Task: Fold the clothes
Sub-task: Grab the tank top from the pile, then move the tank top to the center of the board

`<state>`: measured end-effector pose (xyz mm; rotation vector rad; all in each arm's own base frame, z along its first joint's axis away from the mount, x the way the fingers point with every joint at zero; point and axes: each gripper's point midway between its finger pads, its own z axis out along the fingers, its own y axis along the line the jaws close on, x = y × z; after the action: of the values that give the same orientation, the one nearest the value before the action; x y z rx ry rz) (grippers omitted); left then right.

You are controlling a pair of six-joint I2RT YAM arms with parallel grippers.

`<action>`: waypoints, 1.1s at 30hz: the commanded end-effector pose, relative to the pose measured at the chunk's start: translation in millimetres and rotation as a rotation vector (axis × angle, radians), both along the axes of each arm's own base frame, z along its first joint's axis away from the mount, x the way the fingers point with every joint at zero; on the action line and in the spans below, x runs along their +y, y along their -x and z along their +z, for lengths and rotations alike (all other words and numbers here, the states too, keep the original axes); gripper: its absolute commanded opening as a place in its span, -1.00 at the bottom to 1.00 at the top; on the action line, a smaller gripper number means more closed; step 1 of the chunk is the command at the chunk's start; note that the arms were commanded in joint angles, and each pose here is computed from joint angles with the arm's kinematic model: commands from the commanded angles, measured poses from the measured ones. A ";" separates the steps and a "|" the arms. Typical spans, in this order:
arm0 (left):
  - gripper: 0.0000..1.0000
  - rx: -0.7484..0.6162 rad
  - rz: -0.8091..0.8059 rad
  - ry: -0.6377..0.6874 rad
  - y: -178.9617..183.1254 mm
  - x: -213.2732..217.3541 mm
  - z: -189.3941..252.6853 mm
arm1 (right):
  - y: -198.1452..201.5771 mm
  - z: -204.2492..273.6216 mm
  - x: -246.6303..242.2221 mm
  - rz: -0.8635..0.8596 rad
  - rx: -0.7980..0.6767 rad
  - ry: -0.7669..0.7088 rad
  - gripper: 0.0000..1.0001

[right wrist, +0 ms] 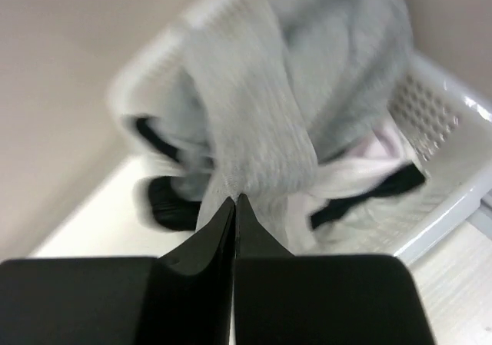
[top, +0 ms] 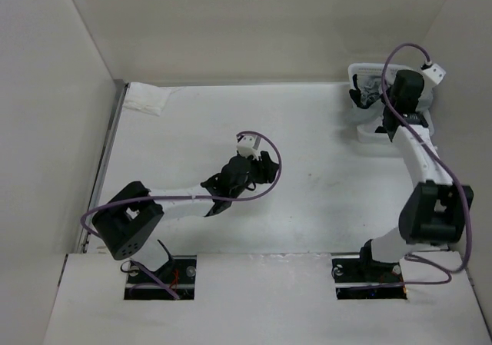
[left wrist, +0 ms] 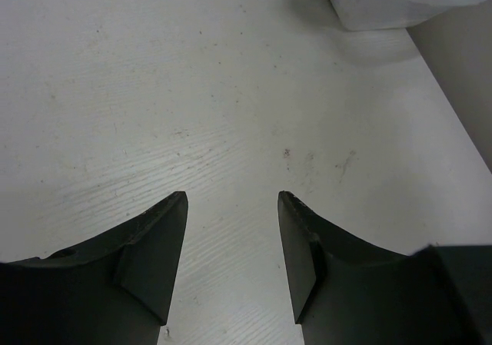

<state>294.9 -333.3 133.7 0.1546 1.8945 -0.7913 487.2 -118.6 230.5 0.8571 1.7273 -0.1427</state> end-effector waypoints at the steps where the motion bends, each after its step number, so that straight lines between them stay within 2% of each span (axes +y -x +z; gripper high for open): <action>1: -0.02 -0.034 0.020 0.044 -6.8 2.9 13.4 | 31.7 139.6 45.2 0.062 -0.351 0.079 -1.00; 7: -0.03 -0.049 0.099 0.109 -18.4 24.2 40.6 | 96.0 251.1 152.6 0.354 -0.537 0.124 -0.98; 13: -0.02 -0.078 0.251 0.205 -37.1 76.2 85.2 | 154.1 352.5 245.3 0.687 -0.721 0.093 -0.97; 17: 0.02 -0.068 0.365 0.286 -46.3 124.4 105.9 | 183.0 373.6 282.8 0.838 -0.772 0.065 -0.96; 19: 0.05 -0.065 0.414 0.311 -45.2 148.6 108.3 | 186.3 350.8 294.8 0.876 -0.736 0.044 -0.95; 21: 0.09 -0.060 0.458 0.326 -42.6 169.1 104.2 | 186.2 306.0 303.9 0.902 -0.673 -0.011 -0.95; 24: 0.15 -0.008 0.510 0.325 -42.5 188.0 79.2 | 194.2 202.8 321.1 0.923 -0.576 -0.207 -0.95; 26: 0.15 0.067 0.485 0.294 -42.7 183.4 51.6 | 200.4 112.3 333.7 0.919 -0.460 -0.340 -0.96; 29: 0.16 0.208 0.385 0.225 -37.2 153.4 -0.7 | 204.7 15.3 335.2 0.876 -0.263 -0.402 -1.00; 33: 0.13 0.293 0.281 0.175 -23.8 120.1 -39.8 | 209.3 -16.0 317.2 0.818 -0.193 -0.343 -1.00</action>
<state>333.2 -186.1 102.6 -0.4192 2.0064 -0.7001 265.4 195.2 145.5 0.1999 2.0368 0.6268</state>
